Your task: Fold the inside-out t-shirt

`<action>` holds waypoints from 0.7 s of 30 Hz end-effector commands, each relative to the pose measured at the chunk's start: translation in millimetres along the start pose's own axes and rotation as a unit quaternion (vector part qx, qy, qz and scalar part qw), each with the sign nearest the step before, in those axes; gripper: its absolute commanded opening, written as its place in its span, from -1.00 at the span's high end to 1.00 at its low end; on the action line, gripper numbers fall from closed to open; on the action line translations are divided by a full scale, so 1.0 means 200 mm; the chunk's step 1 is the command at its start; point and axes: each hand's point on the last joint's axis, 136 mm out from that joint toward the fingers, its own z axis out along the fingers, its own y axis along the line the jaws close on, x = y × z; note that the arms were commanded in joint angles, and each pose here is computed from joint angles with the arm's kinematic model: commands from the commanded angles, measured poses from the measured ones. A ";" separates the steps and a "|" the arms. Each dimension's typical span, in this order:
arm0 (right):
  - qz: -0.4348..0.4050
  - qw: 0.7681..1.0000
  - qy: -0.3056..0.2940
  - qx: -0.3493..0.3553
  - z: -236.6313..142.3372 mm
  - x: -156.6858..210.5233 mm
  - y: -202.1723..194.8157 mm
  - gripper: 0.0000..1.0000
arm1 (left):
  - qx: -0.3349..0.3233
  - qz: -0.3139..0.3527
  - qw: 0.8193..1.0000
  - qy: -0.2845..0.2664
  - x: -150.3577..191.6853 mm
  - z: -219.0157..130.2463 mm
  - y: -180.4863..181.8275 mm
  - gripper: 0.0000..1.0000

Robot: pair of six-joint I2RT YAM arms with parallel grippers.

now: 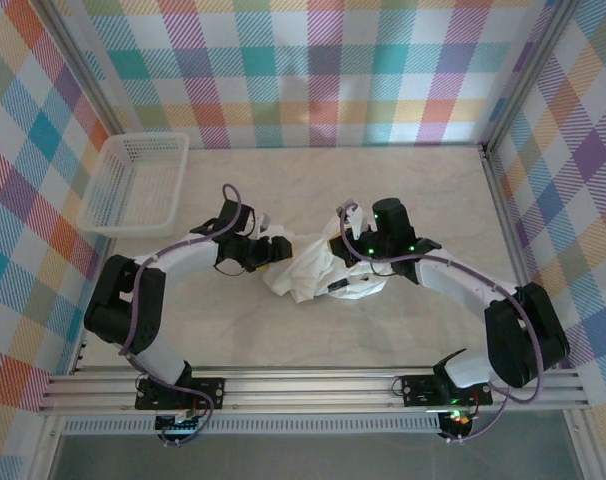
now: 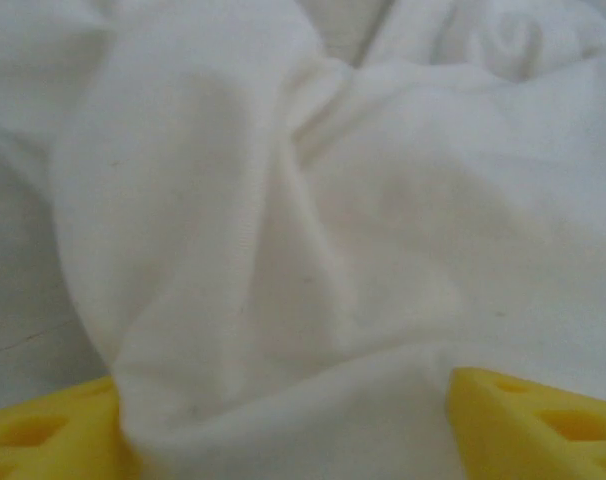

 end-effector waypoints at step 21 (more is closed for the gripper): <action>0.133 0.989 -0.062 -0.002 -0.34 -0.79 0.21 1.00 | -0.035 0.258 0.940 -0.219 -0.15 -0.85 -0.83 -0.08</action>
